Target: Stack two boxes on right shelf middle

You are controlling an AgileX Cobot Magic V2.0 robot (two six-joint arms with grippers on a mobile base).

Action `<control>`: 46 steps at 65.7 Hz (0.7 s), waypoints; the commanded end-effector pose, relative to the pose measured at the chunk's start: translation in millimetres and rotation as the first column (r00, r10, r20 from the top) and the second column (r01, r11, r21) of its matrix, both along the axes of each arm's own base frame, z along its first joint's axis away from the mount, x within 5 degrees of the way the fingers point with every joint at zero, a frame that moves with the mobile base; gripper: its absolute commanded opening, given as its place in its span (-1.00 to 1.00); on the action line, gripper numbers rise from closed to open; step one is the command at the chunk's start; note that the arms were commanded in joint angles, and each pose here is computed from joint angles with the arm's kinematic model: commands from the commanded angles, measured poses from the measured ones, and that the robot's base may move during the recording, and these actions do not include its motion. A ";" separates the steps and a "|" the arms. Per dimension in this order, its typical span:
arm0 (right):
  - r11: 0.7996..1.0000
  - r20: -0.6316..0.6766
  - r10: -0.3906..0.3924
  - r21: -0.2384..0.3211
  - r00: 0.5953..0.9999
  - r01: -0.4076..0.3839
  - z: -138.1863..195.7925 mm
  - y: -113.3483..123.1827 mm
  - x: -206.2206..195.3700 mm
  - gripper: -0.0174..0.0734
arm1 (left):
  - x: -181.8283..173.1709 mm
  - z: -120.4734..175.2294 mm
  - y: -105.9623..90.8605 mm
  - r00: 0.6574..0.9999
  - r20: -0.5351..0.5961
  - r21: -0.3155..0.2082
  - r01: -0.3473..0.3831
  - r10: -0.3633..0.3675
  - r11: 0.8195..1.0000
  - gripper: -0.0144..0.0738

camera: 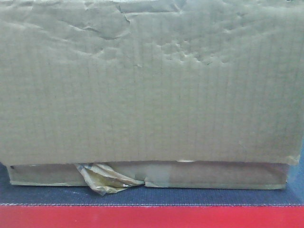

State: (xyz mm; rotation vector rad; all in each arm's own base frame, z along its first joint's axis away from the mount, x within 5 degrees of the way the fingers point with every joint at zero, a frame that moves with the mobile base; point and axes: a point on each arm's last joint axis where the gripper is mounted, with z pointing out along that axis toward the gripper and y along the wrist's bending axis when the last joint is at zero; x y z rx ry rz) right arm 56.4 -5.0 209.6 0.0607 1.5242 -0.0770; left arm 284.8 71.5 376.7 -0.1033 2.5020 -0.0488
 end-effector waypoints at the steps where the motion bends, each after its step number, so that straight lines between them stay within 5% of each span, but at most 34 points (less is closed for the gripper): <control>1: 1.000 0.026 0.001 -0.016 1.000 -0.001 2.3 0.1 -0.4 -0.98 | 0.2 2.3 2.8 1.000 0.001 0.015 0.006 -0.006 1.000 -0.79; 17: 1.000 0.026 0.001 -0.016 1.000 -0.001 2.3 0.1 -0.4 -0.98 | 14.3 -15.8 8.1 0.997 -0.056 0.035 0.049 -0.047 0.998 0.09; 46: 1.000 0.026 0.001 -0.016 1.000 -0.001 2.3 0.1 -0.4 -0.98 | 57.1 -67.4 22.7 0.981 -0.182 -0.005 0.065 -0.065 0.998 0.10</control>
